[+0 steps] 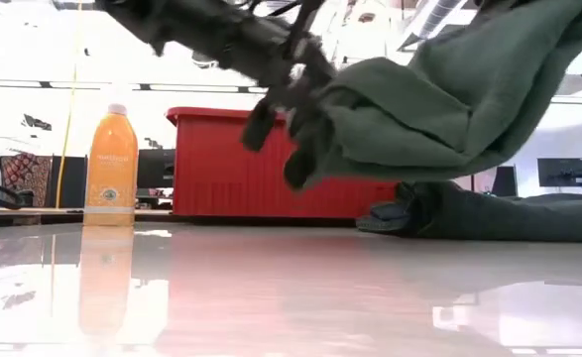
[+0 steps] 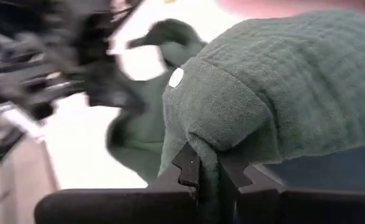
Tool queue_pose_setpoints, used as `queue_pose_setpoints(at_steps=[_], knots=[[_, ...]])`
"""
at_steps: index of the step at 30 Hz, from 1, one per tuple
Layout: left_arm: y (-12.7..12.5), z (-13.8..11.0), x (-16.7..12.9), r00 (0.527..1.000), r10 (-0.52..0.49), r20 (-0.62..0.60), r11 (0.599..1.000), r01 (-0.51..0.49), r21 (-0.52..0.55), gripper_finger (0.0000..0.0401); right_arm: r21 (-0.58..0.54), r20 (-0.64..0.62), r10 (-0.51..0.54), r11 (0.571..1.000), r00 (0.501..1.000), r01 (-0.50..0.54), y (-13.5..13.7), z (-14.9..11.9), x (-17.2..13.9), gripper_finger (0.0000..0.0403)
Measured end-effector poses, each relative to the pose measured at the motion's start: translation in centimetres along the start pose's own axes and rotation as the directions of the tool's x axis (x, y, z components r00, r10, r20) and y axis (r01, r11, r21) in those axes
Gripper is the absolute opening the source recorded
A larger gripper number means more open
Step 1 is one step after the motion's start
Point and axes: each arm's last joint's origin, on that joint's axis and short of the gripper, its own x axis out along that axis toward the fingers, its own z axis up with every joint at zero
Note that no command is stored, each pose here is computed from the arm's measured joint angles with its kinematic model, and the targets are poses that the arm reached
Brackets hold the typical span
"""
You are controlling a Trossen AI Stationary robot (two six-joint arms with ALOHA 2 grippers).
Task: Fold laundry
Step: Stack the green polo shirt on top of the dark blue pants
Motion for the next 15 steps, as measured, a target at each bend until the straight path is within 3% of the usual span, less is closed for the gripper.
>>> queue_pose_setpoints(at_steps=[3,9,12,15], knots=[[-0.6,3.5,1.7,0.998,-0.024,0.049,0.997,0.021,0.077,0.0000,0.001,0.007,-0.112,0.994,0.994,0.112,-1.3,1.5,-1.7,0.0036],[0.0,9.4,4.9,0.995,0.025,0.092,0.979,-0.043,0.200,0.0000,-0.009,0.025,-0.298,0.954,0.954,0.299,-3.8,3.5,-3.9,0.0036],[0.7,11.2,6.5,0.998,0.003,0.068,0.980,-0.017,0.196,0.0000,0.015,-0.006,-0.408,0.913,0.913,0.408,-5.4,3.8,-4.8,0.0036],[1.4,11.3,8.5,0.999,0.003,0.039,0.983,-0.010,0.184,0.0000,0.027,-0.091,-0.494,0.867,0.865,0.498,-6.7,3.6,-5.3,0.0036]])
